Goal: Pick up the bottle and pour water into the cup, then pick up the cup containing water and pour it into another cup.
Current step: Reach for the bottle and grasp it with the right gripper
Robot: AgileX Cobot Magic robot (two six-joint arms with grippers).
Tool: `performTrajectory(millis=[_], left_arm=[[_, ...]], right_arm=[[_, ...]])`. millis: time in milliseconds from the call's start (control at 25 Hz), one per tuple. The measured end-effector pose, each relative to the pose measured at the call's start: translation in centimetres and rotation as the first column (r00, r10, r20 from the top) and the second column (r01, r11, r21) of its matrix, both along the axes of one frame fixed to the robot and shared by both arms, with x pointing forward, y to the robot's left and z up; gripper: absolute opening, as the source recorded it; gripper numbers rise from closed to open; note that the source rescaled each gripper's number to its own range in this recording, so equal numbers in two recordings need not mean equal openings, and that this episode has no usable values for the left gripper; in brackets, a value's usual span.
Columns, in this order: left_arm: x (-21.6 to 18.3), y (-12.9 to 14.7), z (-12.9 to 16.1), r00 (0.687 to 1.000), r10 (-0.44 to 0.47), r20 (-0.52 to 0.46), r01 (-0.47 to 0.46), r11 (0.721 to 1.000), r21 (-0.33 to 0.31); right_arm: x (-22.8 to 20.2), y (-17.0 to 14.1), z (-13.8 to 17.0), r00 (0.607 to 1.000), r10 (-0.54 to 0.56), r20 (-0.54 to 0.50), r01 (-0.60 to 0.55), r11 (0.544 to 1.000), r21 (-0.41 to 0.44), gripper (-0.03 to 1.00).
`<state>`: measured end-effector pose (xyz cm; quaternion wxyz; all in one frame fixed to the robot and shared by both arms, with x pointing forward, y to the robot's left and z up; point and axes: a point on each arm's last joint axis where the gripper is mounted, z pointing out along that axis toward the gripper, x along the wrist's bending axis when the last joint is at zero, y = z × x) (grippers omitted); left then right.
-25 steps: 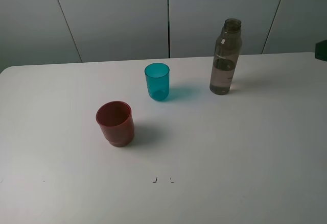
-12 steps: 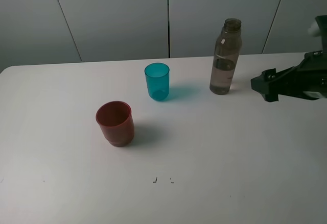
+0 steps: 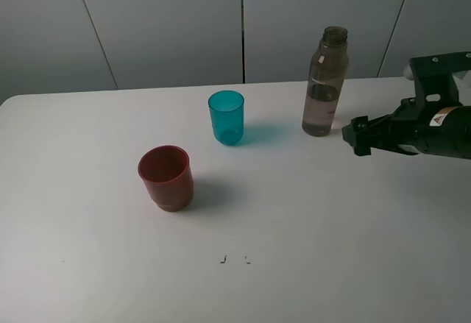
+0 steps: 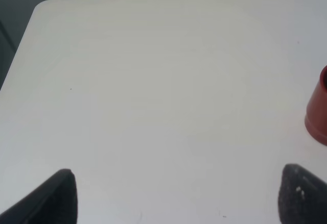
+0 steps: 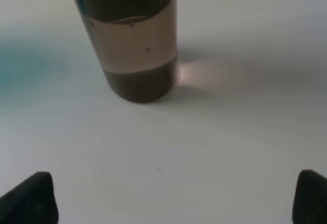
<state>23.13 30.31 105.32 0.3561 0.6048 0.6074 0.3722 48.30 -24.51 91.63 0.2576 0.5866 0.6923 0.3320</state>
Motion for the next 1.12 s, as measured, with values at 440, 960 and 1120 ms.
performTrajectory(millis=[440,960,1120], left_arm=[[0.0,0.0,0.0,1.0,0.0,0.0,0.0,1.0,0.0],[0.0,0.0,0.0,1.0,0.0,0.0,0.0,1.0,0.0],[0.0,0.0,0.0,1.0,0.0,0.0,0.0,1.0,0.0]], right_arm=[[1.9,1.8,-4.1,0.982,0.156,0.103,-0.161,0.986,0.048,1.0],[6.6,2.5,-4.6,0.975,0.102,0.2,-0.116,0.991,0.062,1.0],[7.7,2.6,-5.0,0.975,0.092,0.204,-0.107,0.992,0.065,1.0]])
